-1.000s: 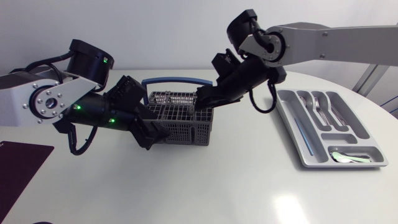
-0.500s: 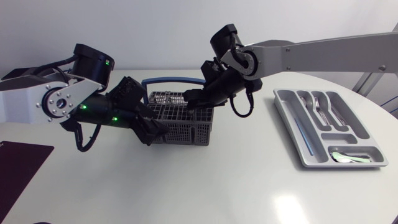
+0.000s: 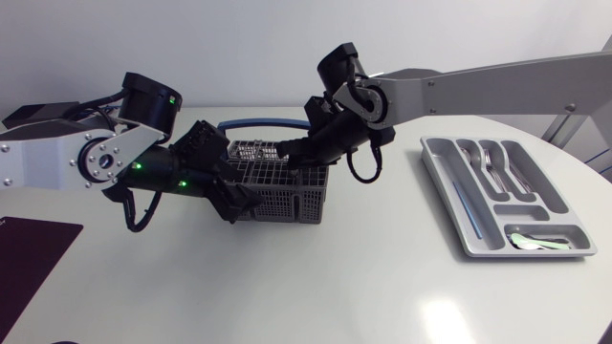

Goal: Transfer all utensils from the basket to the drawer tray.

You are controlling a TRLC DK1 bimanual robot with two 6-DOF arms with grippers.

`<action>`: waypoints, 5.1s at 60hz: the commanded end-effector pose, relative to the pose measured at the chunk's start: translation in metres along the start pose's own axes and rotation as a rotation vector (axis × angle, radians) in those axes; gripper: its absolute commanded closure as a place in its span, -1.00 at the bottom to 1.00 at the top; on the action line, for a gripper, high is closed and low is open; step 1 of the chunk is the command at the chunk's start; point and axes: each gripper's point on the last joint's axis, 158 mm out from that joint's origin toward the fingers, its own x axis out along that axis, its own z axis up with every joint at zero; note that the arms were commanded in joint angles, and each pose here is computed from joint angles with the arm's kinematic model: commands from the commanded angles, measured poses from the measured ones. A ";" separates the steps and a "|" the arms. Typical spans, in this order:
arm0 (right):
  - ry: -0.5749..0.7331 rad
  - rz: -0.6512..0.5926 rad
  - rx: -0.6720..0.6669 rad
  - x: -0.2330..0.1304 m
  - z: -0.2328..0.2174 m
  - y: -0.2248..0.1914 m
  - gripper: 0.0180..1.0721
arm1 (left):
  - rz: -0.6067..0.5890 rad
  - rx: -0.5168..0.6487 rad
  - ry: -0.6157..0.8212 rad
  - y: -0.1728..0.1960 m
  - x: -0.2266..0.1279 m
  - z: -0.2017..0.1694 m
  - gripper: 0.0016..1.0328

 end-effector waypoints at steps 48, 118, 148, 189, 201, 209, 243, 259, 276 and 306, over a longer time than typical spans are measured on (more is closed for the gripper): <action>-0.013 0.005 -0.015 -0.008 -0.001 0.012 0.89 | -0.034 -0.003 0.043 -0.007 0.014 -0.024 -0.90; -0.104 0.168 -0.200 -0.146 -0.002 0.061 0.89 | -0.040 0.000 0.045 -0.020 -0.001 -0.027 -0.90; 0.057 -0.258 -0.068 -0.212 -0.108 -0.115 0.88 | -0.002 -0.009 0.014 -0.022 -0.035 -0.026 -0.90; 0.216 -0.830 0.059 -0.282 -0.238 -0.341 0.88 | 0.078 -0.069 -0.018 -0.012 -0.071 -0.043 -0.90; 0.266 -0.893 0.042 -0.270 -0.256 -0.365 0.85 | 0.106 -0.089 -0.030 -0.008 -0.080 -0.047 -0.90; 0.289 -0.904 0.026 -0.260 -0.267 -0.370 0.57 | 0.118 -0.104 -0.028 -0.006 -0.083 -0.053 -0.90; 0.156 -0.927 -0.101 -0.262 -0.217 -0.312 -0.91 | 0.203 -0.181 -0.083 0.015 -0.096 -0.057 -0.90; -0.043 -0.778 -0.193 -0.232 -0.156 -0.227 -0.91 | 0.290 -0.290 -0.157 0.040 -0.111 -0.057 -0.90; -0.201 -0.659 -0.219 -0.211 -0.118 -0.162 -0.91 | 0.363 -0.338 -0.245 0.047 -0.132 -0.056 -0.90; -0.424 -0.803 -0.219 -0.268 -0.112 -0.155 -0.91 | 0.575 -0.321 -0.396 0.060 -0.175 -0.069 -0.91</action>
